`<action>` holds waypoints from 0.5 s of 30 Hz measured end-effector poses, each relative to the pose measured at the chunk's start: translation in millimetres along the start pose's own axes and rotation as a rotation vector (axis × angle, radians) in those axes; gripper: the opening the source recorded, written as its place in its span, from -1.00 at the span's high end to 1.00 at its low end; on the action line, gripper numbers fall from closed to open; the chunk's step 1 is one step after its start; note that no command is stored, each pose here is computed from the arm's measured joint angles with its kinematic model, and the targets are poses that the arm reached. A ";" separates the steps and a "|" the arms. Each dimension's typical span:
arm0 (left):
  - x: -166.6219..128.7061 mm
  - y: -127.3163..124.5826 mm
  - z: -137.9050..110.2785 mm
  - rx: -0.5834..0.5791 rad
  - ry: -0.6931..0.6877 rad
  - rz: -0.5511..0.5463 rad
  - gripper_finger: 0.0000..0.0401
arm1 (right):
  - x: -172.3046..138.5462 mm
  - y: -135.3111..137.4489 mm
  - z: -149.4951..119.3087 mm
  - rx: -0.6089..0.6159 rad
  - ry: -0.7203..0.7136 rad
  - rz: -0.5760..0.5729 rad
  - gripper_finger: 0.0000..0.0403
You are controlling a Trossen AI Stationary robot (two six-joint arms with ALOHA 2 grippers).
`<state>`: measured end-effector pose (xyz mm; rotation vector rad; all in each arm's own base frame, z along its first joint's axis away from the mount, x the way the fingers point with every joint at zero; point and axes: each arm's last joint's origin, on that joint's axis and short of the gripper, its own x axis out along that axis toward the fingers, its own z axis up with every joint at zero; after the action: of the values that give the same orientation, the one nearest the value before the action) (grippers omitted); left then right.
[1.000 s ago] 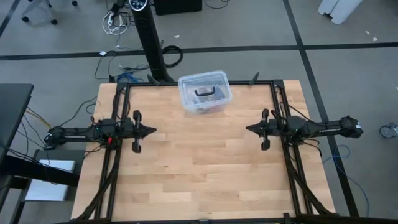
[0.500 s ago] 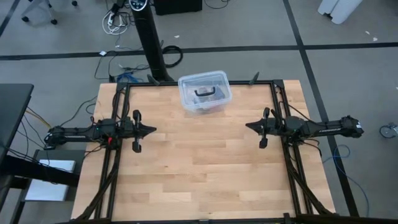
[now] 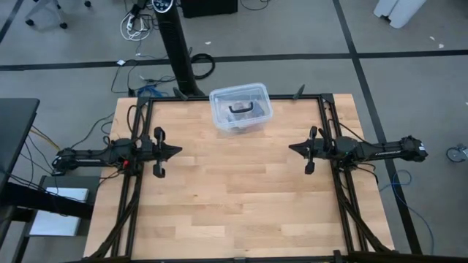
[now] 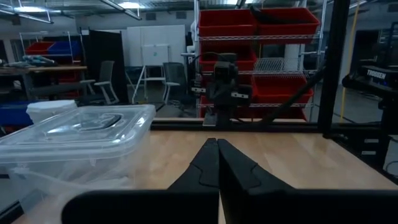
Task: Roll bandage
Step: Return to Home Position
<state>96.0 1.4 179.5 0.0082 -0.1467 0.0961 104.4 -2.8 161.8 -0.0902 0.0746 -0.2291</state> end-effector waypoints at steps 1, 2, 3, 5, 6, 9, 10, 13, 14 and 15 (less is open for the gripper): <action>0.0 0.0 0.0 0.000 0.000 0.000 0.99 | 0.0 0.0 0.0 0.000 0.000 0.000 0.97; 0.0 0.0 0.0 0.000 0.000 0.000 0.99 | 0.0 0.0 0.0 0.000 0.000 0.000 0.97; 0.0 0.0 0.1 0.000 -0.001 0.000 0.99 | 0.0 0.0 0.0 0.000 0.000 0.000 0.98; 0.0 0.0 0.3 0.000 -0.003 -0.001 0.99 | 0.0 0.0 0.1 0.000 -0.001 0.000 0.98; 0.0 0.0 0.3 0.000 -0.003 -0.001 0.99 | 0.0 0.0 0.2 0.000 -0.001 0.000 0.98; 0.0 0.0 0.3 -0.001 -0.003 -0.001 0.99 | 0.0 0.0 0.2 0.000 -0.002 0.000 0.97; 0.0 0.0 0.3 -0.001 -0.003 -0.001 0.99 | 0.0 0.0 0.3 0.001 -0.002 0.000 0.96; 0.0 -0.1 0.4 -0.001 -0.004 -0.002 0.99 | 0.0 0.0 0.3 0.001 -0.002 0.000 0.95; 0.0 -0.1 0.4 -0.001 -0.004 -0.002 0.99 | 0.0 0.0 0.3 0.001 -0.002 0.000 0.95; 0.0 -0.1 0.3 -0.001 -0.004 -0.002 0.99 | 0.0 0.0 0.3 0.001 -0.002 0.000 0.95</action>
<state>96.0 1.4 179.8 0.0077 -0.1502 0.0939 104.4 -2.8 162.1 -0.0898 0.0723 -0.2289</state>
